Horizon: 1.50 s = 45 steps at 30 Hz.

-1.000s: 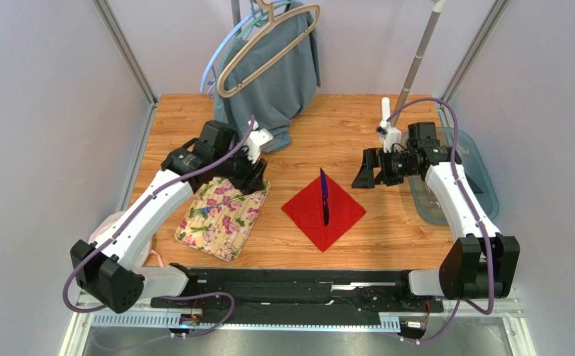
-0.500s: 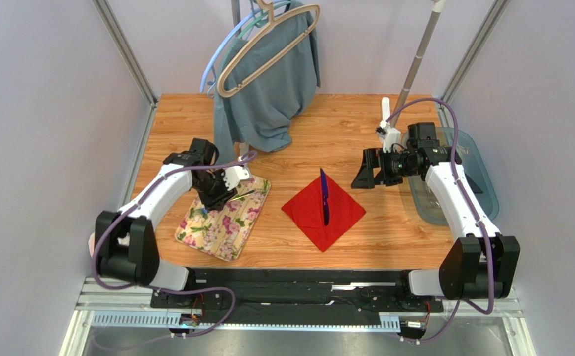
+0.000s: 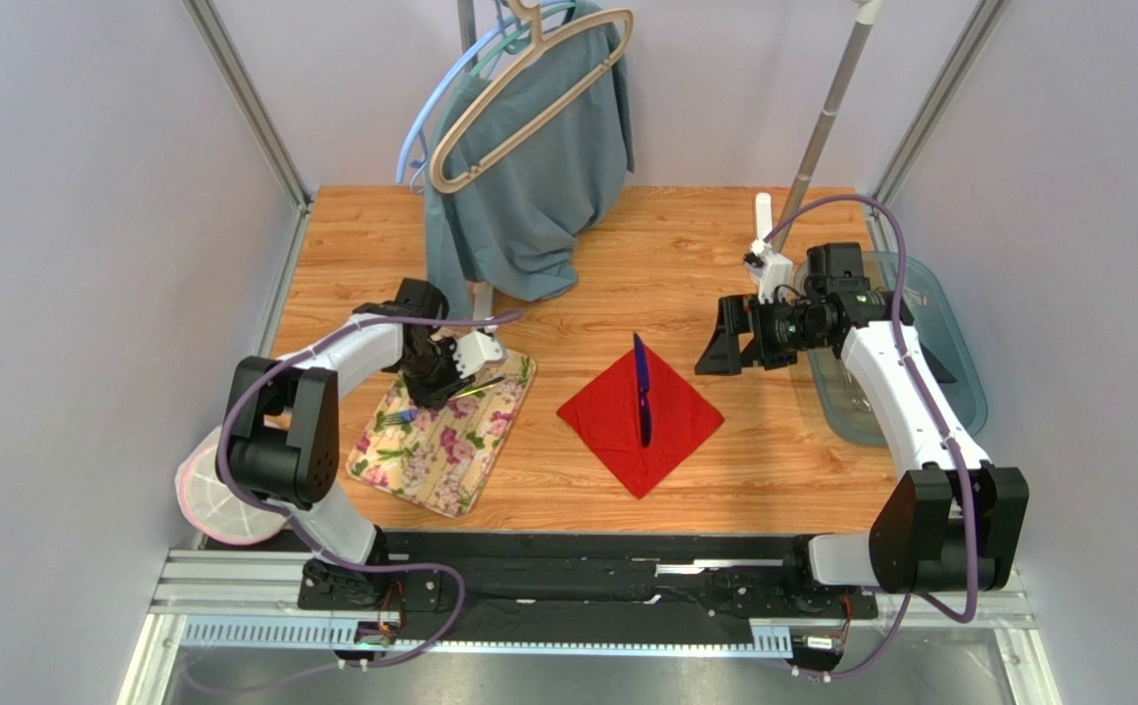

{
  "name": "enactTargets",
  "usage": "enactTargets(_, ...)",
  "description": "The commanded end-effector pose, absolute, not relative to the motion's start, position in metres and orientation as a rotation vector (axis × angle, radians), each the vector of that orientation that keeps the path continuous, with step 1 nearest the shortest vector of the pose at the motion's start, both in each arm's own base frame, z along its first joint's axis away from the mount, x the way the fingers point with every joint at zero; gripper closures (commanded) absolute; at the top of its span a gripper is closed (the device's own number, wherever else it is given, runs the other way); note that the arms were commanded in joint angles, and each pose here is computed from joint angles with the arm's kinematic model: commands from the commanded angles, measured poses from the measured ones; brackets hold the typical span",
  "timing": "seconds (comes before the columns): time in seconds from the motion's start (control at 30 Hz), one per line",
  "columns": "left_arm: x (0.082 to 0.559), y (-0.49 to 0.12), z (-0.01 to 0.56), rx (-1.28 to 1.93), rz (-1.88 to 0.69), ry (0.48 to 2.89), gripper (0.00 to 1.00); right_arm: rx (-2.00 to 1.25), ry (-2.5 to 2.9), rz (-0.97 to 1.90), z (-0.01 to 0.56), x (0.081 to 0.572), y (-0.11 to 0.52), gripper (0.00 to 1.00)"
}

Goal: Place the utensils on the paper napkin and roll it up

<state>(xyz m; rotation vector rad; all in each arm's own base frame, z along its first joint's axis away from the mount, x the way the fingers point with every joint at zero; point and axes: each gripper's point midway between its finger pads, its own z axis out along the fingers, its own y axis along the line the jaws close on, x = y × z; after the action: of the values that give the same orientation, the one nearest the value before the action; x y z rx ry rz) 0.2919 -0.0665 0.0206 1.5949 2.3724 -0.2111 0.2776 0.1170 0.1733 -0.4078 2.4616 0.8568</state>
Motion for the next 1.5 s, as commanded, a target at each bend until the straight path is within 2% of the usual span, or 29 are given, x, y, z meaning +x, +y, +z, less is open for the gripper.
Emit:
enactTargets(0.0, 0.287, -0.060, 0.007, 1.657, -0.184, 2.352, 0.75, -0.431, 2.433, 0.837, 0.178, 0.279, 0.115, 0.00)
enactTargets(0.07, 0.284, -0.062, 0.013, 1.659, -0.184, 2.335, 0.87, -0.430, 2.433, 0.842, 0.178, 0.279, 0.116, 0.00)
enactTargets(0.17, 0.271, -0.074, 0.032, 1.717, -0.211, 2.283, 0.99, -0.429, 2.431, 0.852, 0.179, 0.279, 0.117, 0.00)
enactTargets(0.2, 0.265, -0.078, 0.037, 1.749, -0.221, 2.260, 1.00, -0.427, 2.432, 0.855, 0.179, 0.280, 0.117, 0.00)
enactTargets(0.33, 0.235, -0.101, 0.071, 1.926, -0.256, 2.094, 1.00, -0.426, 2.431, 0.869, 0.179, 0.280, 0.119, 0.00)
enactTargets(0.43, 0.214, -0.128, 0.104, 2.040, -0.298, 1.880, 1.00, -0.419, 2.431, 0.886, 0.179, 0.280, 0.120, 0.00)
enactTargets(0.53, 0.195, -0.157, 0.135, 2.158, -0.333, 1.572, 1.00, -0.409, 2.418, 0.927, 0.182, 0.280, 0.125, 0.00)
enactTargets(0.67, 0.180, -0.194, 0.169, 2.298, -0.245, 1.037, 1.00, -0.419, 2.374, 1.122, 0.193, 0.272, 0.144, 0.01)
enactTargets(0.73, 0.173, -0.210, 0.178, 2.327, -0.215, 0.860, 1.00, -0.444, 2.375, 1.217, 0.196, 0.266, 0.158, 0.05)
enactTargets(0.87, 0.175, -0.235, 0.183, 2.404, -0.130, 0.532, 1.00, -0.545, 2.336, 1.368, 0.211, 0.254, 0.188, 0.13)
enactTargets(0.93, 0.179, -0.245, 0.180, 2.421, -0.111, 0.451, 1.00, -0.598, 2.340, 1.367, 0.212, 0.251, 0.200, 0.17)
enactTargets(1.07, 0.199, -0.277, 0.182, 2.394, 0.009, 0.145, 1.00, -0.584, 2.402, 1.355, 0.197, 0.256, 0.206, 0.18)
enactTargets(1.13, 0.211, -0.293, 0.179, 2.391, 0.035, 0.065, 1.00, -0.563, 2.438, 1.281, 0.188, 0.262, 0.200, 0.18)
enactTargets(1.27, 0.221, -0.320, 0.179, 2.368, -0.044, -0.221, 1.00, -0.487, 2.470, 1.185, 0.180, 0.276, 0.179, 0.17)
enactTargets(1.37, 0.249, -0.341, 0.170, 2.293, 0.003, -0.393, 1.00, -0.408, 2.500, 1.153, 0.177, 0.284, 0.159, 0.16)
enactTargets(1.47, 0.268, -0.359, 0.158, 2.259, -0.017, -0.481, 1.00, -0.340, 2.507, 1.137, 0.176, 0.288, 0.143, 0.16)
